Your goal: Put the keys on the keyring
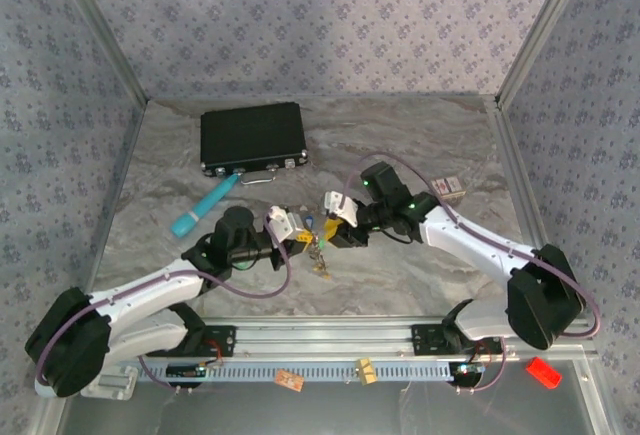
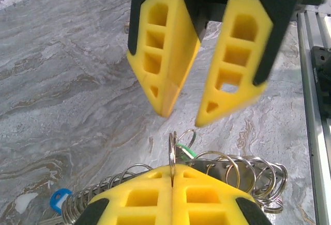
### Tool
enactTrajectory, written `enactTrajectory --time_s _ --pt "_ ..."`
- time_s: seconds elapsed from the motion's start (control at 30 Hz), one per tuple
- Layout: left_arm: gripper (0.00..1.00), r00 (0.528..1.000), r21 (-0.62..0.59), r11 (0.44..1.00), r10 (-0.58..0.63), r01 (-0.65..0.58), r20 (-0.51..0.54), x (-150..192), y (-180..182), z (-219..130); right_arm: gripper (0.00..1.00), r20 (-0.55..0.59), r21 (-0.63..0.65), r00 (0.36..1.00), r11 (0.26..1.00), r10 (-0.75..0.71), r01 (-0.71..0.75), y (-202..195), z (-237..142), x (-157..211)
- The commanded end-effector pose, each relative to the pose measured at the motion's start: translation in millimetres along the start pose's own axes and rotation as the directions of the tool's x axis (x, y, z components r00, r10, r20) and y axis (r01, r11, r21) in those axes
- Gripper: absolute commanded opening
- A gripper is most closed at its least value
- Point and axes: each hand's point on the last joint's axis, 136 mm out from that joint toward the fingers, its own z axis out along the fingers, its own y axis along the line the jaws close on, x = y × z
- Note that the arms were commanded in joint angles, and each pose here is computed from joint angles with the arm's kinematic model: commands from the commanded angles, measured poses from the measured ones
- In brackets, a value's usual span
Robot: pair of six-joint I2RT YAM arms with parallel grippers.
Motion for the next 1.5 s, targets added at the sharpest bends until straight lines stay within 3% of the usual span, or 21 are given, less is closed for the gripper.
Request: enactTrajectory --time_s 0.0,0.4,0.53,0.67,0.7,0.73,0.83,0.87,1.1,1.47 --pt "0.00 0.991 0.023 0.999 0.025 -0.028 0.130 -26.9 -4.9 -5.8 0.28 0.142 -0.082 0.990 0.997 0.018 -0.007 10.4 -1.7 -22.6" --pt "0.00 0.985 0.041 0.999 0.014 -0.021 0.171 -31.2 -8.8 -8.0 0.26 0.177 -0.144 0.982 0.989 0.070 -0.044 10.4 10.1 -21.5" --pt "0.00 0.984 0.043 0.999 0.013 -0.021 0.179 -31.4 -9.4 -8.7 0.20 0.178 -0.152 0.981 0.987 0.073 -0.046 8.8 12.4 -20.5" --pt "0.00 0.984 0.040 0.999 0.011 -0.018 0.180 -32.1 -8.6 -9.3 0.00 0.184 -0.167 0.980 0.985 0.071 -0.040 9.5 11.9 -24.9" --pt "0.00 0.984 0.032 0.999 0.009 -0.015 0.176 -31.4 -7.4 -9.3 0.00 0.183 -0.170 0.981 0.985 0.069 -0.038 10.3 11.0 -25.8" --pt "0.02 0.986 0.011 1.000 0.001 -0.003 0.166 -30.3 -3.6 -9.0 0.00 0.178 -0.170 0.982 0.985 0.067 -0.036 11.2 10.5 -26.2" --pt "0.28 0.992 -0.066 0.997 -0.020 0.029 0.125 -25.7 9.7 -10.0 0.00 0.144 -0.135 0.989 0.991 0.040 -0.021 10.5 7.2 -26.0" --pt "0.29 0.993 -0.080 0.996 -0.021 0.031 0.114 -24.4 11.8 -11.2 0.00 0.118 -0.117 0.993 0.993 0.025 -0.011 10.6 7.4 -24.5" --pt "0.23 0.998 -0.058 0.998 -0.012 0.015 0.060 -17.1 6.4 -12.8 0.00 -0.061 -0.058 0.996 0.996 -0.066 0.062 11.9 8.8 -14.1" --pt "0.17 0.998 -0.028 1.000 0.002 0.000 0.068 -24.3 3.0 -9.9 0.00 -0.134 -0.073 0.981 0.988 -0.143 0.134 19.1 15.2 -24.4"
